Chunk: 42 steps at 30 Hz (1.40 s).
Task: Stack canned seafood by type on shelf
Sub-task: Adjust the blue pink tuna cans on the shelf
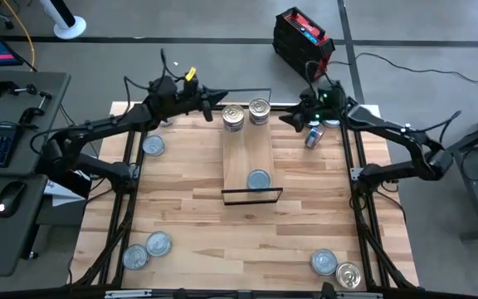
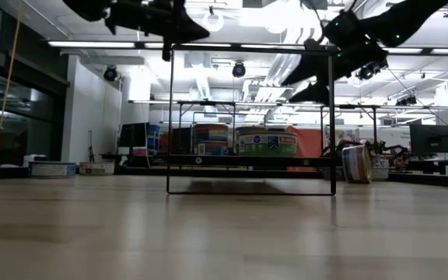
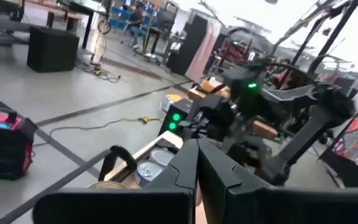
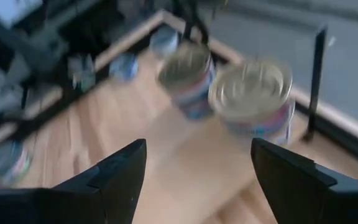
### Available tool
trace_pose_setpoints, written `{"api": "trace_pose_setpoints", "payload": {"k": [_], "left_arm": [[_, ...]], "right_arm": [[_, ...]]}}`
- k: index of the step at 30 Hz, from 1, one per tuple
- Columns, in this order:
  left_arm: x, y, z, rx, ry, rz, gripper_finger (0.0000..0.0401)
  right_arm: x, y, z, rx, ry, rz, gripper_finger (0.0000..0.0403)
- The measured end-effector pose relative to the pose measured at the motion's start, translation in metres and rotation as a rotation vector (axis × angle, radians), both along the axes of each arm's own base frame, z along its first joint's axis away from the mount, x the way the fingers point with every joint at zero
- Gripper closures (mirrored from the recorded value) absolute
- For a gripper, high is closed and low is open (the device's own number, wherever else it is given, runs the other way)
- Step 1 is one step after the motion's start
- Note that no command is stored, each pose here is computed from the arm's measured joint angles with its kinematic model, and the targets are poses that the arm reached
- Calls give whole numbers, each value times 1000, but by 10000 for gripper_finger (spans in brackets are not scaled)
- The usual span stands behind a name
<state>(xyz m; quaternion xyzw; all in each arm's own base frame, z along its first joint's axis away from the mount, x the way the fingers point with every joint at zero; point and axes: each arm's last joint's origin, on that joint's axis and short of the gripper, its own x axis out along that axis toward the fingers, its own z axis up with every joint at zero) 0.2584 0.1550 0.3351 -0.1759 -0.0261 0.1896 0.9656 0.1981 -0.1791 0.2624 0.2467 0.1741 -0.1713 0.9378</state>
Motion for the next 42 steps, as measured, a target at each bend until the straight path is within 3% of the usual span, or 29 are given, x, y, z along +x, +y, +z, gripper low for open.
{"api": "trace_pose_setpoints", "payload": {"k": [5, 9, 14, 19, 23, 28, 35, 42], "left_arm": [[13, 6, -11, -49, 28, -48, 400], [12, 1, -10, -60, 19, -148, 400], [8, -6, -9, -90, 4, -174, 400], [11, -10, -11, -109, 2, -184, 400], [12, -12, -10, -119, -6, -172, 400], [12, -12, -8, -140, -33, -172, 400], [18, -23, -8, -140, -26, -209, 400], [24, -36, -14, -156, 29, -207, 400]], "right_arm": [[16, 1, 13, -131, -196, -63, 125], [24, 5, 24, -123, -261, -151, 125], [28, 5, 22, -269, -192, -165, 125], [40, -6, -4, -220, -95, -210, 132], [56, -21, -19, -238, 52, -215, 201], [77, -36, -11, -326, 133, -153, 376], [97, -48, -23, -360, 350, 5, 400], [101, -50, -27, -423, 406, 30, 402]]}}
